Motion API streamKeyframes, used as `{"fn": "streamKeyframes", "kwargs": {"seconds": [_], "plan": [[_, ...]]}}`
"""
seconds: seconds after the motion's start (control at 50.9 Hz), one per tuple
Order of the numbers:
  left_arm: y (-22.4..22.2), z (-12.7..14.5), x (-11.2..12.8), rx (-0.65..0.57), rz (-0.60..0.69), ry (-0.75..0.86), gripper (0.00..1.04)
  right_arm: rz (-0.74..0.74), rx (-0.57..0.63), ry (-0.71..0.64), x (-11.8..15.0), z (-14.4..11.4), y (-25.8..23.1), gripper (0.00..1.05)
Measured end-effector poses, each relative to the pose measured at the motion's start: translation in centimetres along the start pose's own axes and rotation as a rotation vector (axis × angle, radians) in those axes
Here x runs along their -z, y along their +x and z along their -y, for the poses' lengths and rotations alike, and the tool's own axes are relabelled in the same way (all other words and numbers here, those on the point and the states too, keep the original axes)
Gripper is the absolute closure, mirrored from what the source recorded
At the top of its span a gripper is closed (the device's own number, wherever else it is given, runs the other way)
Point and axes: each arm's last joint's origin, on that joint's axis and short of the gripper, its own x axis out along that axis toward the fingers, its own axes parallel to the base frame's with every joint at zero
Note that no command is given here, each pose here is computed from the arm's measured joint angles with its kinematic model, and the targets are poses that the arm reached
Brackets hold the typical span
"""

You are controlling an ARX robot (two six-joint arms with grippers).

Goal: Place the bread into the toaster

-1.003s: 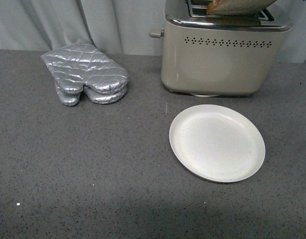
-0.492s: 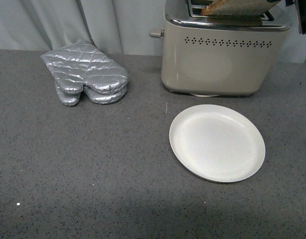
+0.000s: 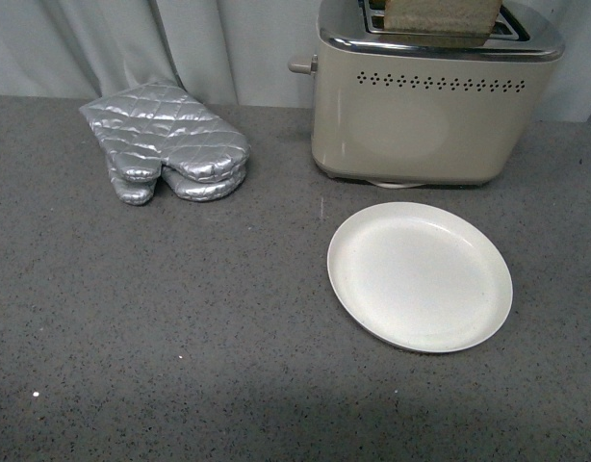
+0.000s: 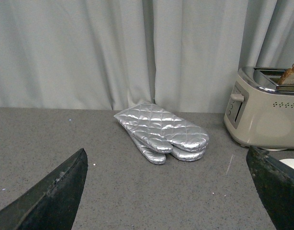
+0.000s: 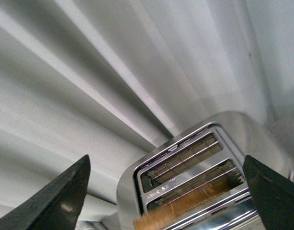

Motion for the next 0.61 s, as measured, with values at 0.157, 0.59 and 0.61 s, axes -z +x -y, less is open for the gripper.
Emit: {"fn": "streamKeyframes", "kwargs": {"seconds": [0.157,0.59,0.61], "plan": [[0.0,0.0,0.0,0.0,0.0,0.0,0.07,0.098,-0.074,-0.276,0.1,1.7,-3.4,0.1],[0.0,0.0,0.0,0.0,0.0,0.0,0.07,0.217,0.01,-0.816,2.5,12.1,-12.9,0.15],[0.0,0.0,0.0,0.0,0.0,0.0,0.07,0.203,-0.027,-0.795,2.7,12.7,-13.3,0.19]]}}
